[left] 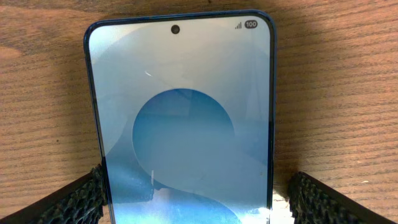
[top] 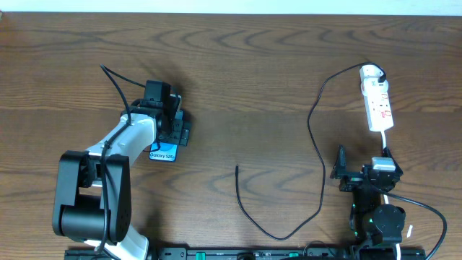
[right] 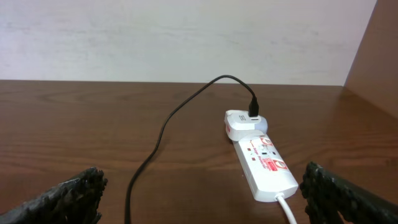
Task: Plug charger to phone and switch on socket
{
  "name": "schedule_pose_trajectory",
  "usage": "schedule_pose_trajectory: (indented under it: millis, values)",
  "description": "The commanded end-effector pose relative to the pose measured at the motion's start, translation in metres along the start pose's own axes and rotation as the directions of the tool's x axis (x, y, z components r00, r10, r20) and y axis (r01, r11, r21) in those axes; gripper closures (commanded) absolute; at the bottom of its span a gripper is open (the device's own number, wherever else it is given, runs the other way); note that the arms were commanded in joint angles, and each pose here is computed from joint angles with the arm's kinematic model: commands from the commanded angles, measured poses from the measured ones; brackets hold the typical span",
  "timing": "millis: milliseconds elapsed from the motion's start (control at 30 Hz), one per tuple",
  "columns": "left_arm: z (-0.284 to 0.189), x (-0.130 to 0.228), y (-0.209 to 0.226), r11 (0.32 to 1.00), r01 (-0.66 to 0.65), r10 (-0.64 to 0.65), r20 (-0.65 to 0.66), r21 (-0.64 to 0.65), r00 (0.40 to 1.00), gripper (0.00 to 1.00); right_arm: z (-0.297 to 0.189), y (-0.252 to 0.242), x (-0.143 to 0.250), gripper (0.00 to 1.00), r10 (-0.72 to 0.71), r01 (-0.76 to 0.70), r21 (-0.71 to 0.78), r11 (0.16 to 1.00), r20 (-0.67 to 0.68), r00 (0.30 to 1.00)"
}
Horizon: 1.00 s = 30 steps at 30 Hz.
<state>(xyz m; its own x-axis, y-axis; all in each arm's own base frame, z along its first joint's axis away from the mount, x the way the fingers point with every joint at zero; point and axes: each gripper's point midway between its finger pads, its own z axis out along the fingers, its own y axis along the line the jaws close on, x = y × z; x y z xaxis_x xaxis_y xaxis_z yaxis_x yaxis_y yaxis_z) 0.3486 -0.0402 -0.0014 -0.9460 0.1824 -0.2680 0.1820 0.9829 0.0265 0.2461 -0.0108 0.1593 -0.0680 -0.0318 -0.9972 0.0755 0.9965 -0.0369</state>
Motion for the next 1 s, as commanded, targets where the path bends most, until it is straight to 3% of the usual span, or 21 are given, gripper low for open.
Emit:
schedule_pose_trajectory:
  millis: [0, 967]
  values:
    - [0.0157, 0.0261, 0.0034, 1.0, -0.015, 0.013, -0.085, -0.023, 0.996, 0.09, -0.0003, -0.0028, 0.0001, 0.01, 0.015, -0.015, 0.014, 1.0, 0.001, 1.0]
    - [0.015, 0.0327, 0.0029, 1.0, -0.015, 0.013, -0.112, -0.02, 0.994, 0.14, -0.0003, -0.0028, 0.0, 0.01, 0.015, -0.015, 0.014, 1.0, 0.002, 1.0]
